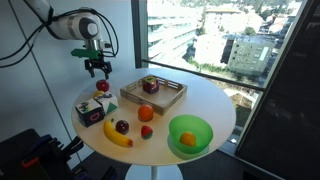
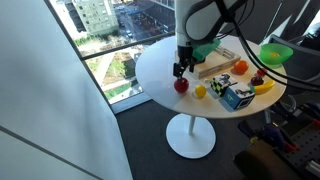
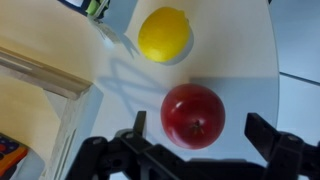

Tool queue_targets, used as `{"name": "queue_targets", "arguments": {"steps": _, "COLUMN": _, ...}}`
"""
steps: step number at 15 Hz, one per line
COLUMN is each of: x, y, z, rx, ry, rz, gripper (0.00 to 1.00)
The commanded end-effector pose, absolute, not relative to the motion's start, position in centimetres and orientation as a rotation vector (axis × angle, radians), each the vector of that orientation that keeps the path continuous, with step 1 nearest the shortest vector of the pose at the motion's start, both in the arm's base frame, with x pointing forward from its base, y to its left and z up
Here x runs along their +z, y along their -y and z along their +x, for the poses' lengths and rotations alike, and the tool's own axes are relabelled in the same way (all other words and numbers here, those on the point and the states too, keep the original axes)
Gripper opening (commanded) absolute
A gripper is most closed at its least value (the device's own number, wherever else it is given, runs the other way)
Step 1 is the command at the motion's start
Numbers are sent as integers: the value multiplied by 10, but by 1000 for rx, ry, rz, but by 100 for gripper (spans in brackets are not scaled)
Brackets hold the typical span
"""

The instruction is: Put the apple plush toy in the green bowl

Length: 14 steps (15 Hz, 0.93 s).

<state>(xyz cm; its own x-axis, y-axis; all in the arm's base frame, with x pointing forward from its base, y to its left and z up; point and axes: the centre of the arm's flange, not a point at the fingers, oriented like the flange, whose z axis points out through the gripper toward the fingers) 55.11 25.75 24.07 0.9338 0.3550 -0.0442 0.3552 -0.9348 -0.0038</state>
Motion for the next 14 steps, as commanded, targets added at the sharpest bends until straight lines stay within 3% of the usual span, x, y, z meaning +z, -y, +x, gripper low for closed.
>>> {"name": "queue_targets", "arguments": {"steps": 1, "x": 240, "y": -258, "z": 551, "rx": -72, "ry": -567, "rz": 3085, "gripper": 100}}
{"name": "queue_targets", "arguments": {"steps": 14, "x": 228, "y": -265, "z": 558, "rx": -85, "ry": -568, "rz": 3065, "gripper": 100}}
